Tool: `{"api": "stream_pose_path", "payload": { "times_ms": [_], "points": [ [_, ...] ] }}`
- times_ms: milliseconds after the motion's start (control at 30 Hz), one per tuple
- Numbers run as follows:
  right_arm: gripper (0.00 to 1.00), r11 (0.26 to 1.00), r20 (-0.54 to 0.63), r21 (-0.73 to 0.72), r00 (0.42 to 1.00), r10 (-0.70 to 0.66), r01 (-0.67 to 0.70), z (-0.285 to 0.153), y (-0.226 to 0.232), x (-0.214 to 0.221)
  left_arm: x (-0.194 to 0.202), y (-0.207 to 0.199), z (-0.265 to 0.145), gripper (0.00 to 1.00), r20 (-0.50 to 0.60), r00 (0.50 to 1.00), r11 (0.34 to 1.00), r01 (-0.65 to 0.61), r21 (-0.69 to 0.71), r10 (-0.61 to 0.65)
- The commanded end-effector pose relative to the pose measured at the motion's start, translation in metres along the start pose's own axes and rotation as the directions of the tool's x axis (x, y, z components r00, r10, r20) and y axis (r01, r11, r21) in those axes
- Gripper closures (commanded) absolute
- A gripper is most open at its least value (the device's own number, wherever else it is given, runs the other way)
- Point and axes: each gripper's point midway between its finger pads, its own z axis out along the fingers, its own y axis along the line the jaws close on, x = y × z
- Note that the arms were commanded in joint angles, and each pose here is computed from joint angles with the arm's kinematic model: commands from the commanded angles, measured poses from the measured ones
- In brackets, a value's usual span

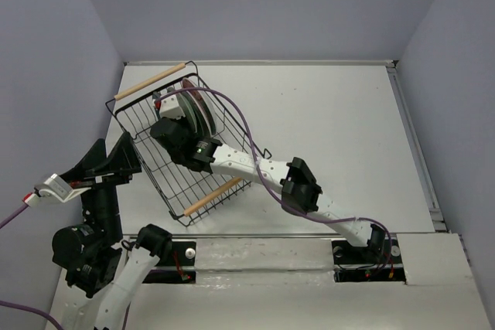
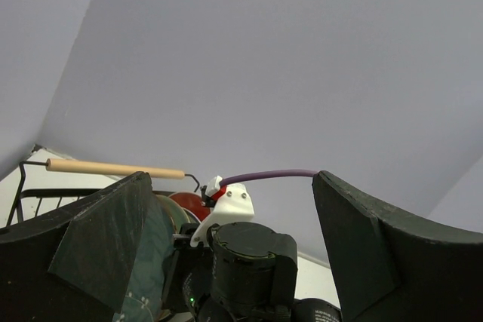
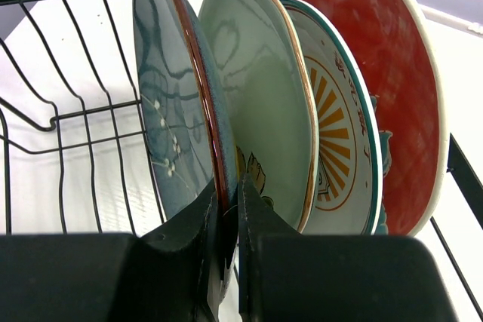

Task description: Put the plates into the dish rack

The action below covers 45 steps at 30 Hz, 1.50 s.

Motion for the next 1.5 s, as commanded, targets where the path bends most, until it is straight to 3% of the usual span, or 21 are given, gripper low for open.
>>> {"api": "stream_pose_path", "payload": {
  "times_ms": [0,167,333,367,500,767,1000,1033,1067,1133,1200,1267,1300,1367,1400,1433,1467],
  "points": [
    [0.93,0.945,0.179,-0.115,0.929,0.323,-0.306,-0.029,0.02,-0.093,-0.011,0.001,-0.001,0.01,0.051,0.999,1.0,0.016,-0.002,-0.016],
    [0.93,0.942,0.198,-0.152,0.925,0.325,-0.298,-0.035,0.028,-0.102,-0.011,0.001,-0.001,0.01,0.049,0.999,1.0,0.016,-0.002,-0.016],
    [0.92,0.95,0.178,-0.146,0.938,0.298,-0.274,-0.029,0.033,-0.083,-0.011,0.002,-0.002,0.01,0.051,0.999,1.0,0.016,-0.004,-0.016],
    [0.89,0.952,0.175,-0.145,0.94,0.293,-0.27,-0.028,0.033,-0.08,-0.011,0.002,-0.002,0.01,0.05,0.999,1.0,0.015,-0.004,-0.015],
    [0.59,0.957,0.168,-0.138,0.947,0.275,-0.254,-0.028,0.033,-0.075,-0.009,0.001,-0.001,0.01,0.044,0.999,1.0,0.013,-0.004,-0.013],
    [0.39,0.945,0.179,-0.194,0.937,0.299,-0.265,-0.044,0.025,-0.102,-0.004,0.002,0.001,0.01,0.033,0.999,1.0,0.007,-0.008,-0.007],
    [0.1,0.925,0.155,-0.28,0.939,0.308,-0.257,-0.075,0.009,-0.126,0.007,-0.003,0.009,0.01,0.0,1.0,1.0,0.003,-0.004,-0.003],
    [0.07,0.916,0.17,-0.293,0.928,0.333,-0.275,-0.088,-0.005,-0.146,0.009,-0.004,0.011,0.01,-0.009,1.0,1.0,0.002,-0.003,-0.002],
    [0.0,0.924,0.151,-0.289,0.941,0.302,-0.25,-0.09,-0.009,-0.134,0.01,-0.005,0.012,0.01,-0.014,1.0,1.0,0.006,0.001,-0.006],
    [0.0,0.928,0.176,-0.277,0.936,0.304,-0.25,-0.109,-0.036,-0.154,0.013,-0.01,0.015,0.01,-0.029,1.0,1.0,0.008,0.011,-0.008],
    [0.0,0.961,0.241,-0.164,0.935,0.26,-0.224,-0.117,-0.075,-0.164,0.011,-0.019,0.015,0.01,-0.033,0.999,0.998,0.011,0.055,-0.01],
    [0.0,0.978,0.262,-0.015,0.943,0.203,-0.207,-0.124,-0.137,-0.159,0.011,-0.028,0.015,0.01,-0.044,0.999,0.995,0.013,0.102,-0.008],
    [0.0,0.991,0.23,0.044,0.966,0.114,-0.128,-0.121,-0.157,-0.131,0.013,-0.031,0.015,0.01,-0.054,0.998,0.993,0.016,0.114,-0.01],
    [0.0,0.985,0.222,0.104,0.968,0.115,-0.141,-0.127,-0.203,-0.12,0.016,-0.038,0.016,0.01,-0.073,0.997,0.989,0.02,0.144,-0.009],
    [0.0,0.973,0.267,0.093,0.946,0.181,-0.213,-0.154,-0.238,-0.14,0.02,-0.042,0.016,0.01,-0.093,0.996,0.986,0.026,0.166,-0.01],
    [0.0,0.978,0.231,0.121,0.963,0.137,-0.168,-0.156,-0.254,-0.109,0.024,-0.047,0.018,0.01,-0.111,0.994,0.983,0.025,0.183,-0.005],
    [0.0,0.971,0.24,0.13,0.956,0.166,-0.202,-0.166,-0.271,-0.104,0.028,-0.054,0.017,0.01,-0.131,0.991,0.974,0.029,0.223,0.001]
  ]
}}
